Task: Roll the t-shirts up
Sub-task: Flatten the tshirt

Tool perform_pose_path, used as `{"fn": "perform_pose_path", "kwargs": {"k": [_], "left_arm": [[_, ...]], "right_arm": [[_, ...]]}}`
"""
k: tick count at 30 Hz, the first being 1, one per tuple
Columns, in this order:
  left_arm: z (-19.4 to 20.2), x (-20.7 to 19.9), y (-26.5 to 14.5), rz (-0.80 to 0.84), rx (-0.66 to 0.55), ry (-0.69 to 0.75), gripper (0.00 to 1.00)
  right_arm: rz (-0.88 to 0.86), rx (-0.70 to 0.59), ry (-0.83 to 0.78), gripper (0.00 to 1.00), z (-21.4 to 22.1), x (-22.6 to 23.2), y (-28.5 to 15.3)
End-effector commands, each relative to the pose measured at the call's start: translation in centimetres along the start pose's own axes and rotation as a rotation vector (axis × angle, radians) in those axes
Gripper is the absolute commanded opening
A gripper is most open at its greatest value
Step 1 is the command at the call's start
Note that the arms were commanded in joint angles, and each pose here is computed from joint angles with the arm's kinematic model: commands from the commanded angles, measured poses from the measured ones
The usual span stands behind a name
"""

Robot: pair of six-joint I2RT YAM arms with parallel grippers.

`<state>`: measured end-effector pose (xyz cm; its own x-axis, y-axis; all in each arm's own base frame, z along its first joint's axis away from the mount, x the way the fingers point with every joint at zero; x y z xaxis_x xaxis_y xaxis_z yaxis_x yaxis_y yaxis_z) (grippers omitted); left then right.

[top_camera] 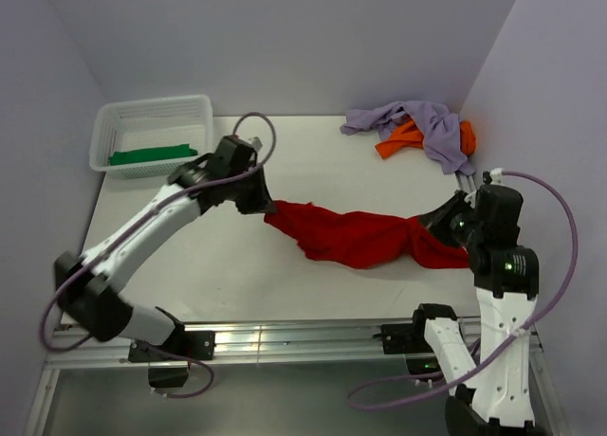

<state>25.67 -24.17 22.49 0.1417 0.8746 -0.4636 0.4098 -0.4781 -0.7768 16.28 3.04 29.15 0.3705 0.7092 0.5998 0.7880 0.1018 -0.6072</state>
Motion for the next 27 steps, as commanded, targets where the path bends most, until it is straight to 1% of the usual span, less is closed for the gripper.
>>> {"fn": "perform_pose_path", "kwargs": {"k": [1, 2, 3, 4, 5, 6, 7, 8, 9, 10, 11, 12, 13, 14, 15, 16, 17, 19, 20, 21, 23, 24, 25, 26, 27], "left_arm": [[2.8, 0.4, -6.4, 0.003, -0.033, -0.183, 0.00], [3.1, -0.4, -8.6, 0.062, -0.075, -0.234, 0.01], [3.1, -0.6, -9.4, 0.081, -0.092, -0.251, 0.00], [2.9, -1.0, -9.9, 0.096, -0.105, -0.259, 0.00], [2.2, -1.0, -9.5, 0.074, -0.114, -0.251, 0.00], [0.8, -1.8, -9.7, 0.079, -0.141, -0.230, 0.00], [-0.2, -2.0, -9.0, 0.059, -0.143, -0.209, 0.00], [-1.0, -1.7, -6.0, -0.005, -0.093, -0.170, 0.00], [-3.0, -2.6, -5.8, 0.002, -0.122, -0.147, 0.00], [-4.0, -2.6, -4.3, -0.018, -0.113, -0.130, 0.00], [-4.8, -1.4, -0.9, -0.075, -0.066, -0.117, 0.00], [-6.2, -1.6, 0.1, -0.065, -0.077, -0.107, 0.00], [-7.0, -0.7, 1.4, -0.084, -0.069, -0.114, 0.01], [-7.4, 0.1, 2.7, -0.104, -0.056, -0.110, 0.06], [-7.8, 1.2, 5.0, -0.141, -0.025, -0.100, 0.37], [-7.9, 2.6, 5.8, -0.184, 0.000, -0.107, 0.52], [-7.6, 3.8, 6.8, -0.248, 0.040, -0.093, 0.72], [-7.4, 4.3, 6.9, -0.258, 0.047, -0.075, 0.78], [-7.0, 4.3, 6.5, -0.251, 0.040, -0.062, 0.80], [-6.0, 4.5, 5.0, -0.242, 0.030, -0.056, 0.82], [-5.2, 4.4, 3.4, -0.207, 0.002, -0.044, 0.83], [-3.7, 4.7, 1.8, -0.196, 0.002, -0.045, 0.83], [-2.9, 4.8, 1.2, -0.187, 0.007, -0.050, 0.83], [-2.0, 3.9, -0.5, -0.112, 0.004, -0.055, 0.83], [0.5, 4.9, -0.1, -0.112, 0.061, -0.077, 0.81]], "right_arm": [[-0.113, -0.002, -0.052, 0.00, 0.8, 1.8, -3.4], [-0.125, -0.045, -0.067, 0.00, 0.1, 2.4, -4.9], [-0.108, -0.045, -0.076, 0.00, -0.1, 2.4, -5.3], [-0.105, -0.059, -0.080, 0.00, -0.5, 2.7, -5.7], [-0.114, -0.084, -0.086, 0.00, -1.2, 3.3, -6.5], [-0.095, -0.083, -0.087, 0.00, -1.8, 3.4, -6.1], [-0.096, -0.094, -0.089, 0.00, -2.2, 3.7, -6.0], [-0.093, -0.098, -0.089, 0.00, -2.6, 3.8, -5.7], [-0.068, -0.096, -0.081, 0.00, -3.0, 3.7, -4.9], [-0.069, -0.105, -0.079, 0.00, -3.4, 3.8, -4.4], [-0.062, -0.093, -0.075, 0.00, -3.4, 3.7, -3.7], [-0.048, -0.081, -0.066, 0.00, -3.6, 3.7, -3.0], [-0.051, -0.082, -0.062, 0.00, -3.7, 3.8, -2.6], [-0.047, -0.074, -0.054, 0.00, -3.7, 3.7, -2.2], [-0.033, -0.062, -0.045, 0.00, -3.5, 3.3, -1.6], [-0.028, -0.060, -0.042, 0.00, -3.5, 3.2, -1.2], [-0.012, -0.051, -0.034, 0.00, -3.3, 2.8, -0.7], [0.008, -0.046, -0.034, 0.00, -3.1, 2.3, -0.2], [0.028, -0.039, -0.034, 0.00, -2.9, 1.8, 0.3], [0.041, -0.033, -0.035, 0.00, -2.7, 1.5, 0.6], [0.060, -0.025, -0.034, 0.00, -2.5, 0.9, 1.2], [0.076, -0.017, -0.035, 0.00, -2.2, 0.4, 1.6], [0.083, -0.017, -0.033, 0.00, -2.1, 0.2, 1.9], [0.094, -0.005, -0.029, 0.00, -1.7, -0.3, 2.3], [0.095, -0.011, -0.029, 0.00, -1.7, -0.4, 2.4]]}}
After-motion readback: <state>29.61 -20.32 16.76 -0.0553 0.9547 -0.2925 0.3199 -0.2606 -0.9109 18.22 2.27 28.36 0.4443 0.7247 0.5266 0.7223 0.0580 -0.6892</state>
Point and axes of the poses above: each gripper's point midway between its finger pads, its own y axis out along the fingers, its own x axis along the line the jaws close on, z = x × y, the point moved 4 cm from there along -y, back along the fingers, and after that the axes turned 4 degrees about y, right-handed, at the moved point
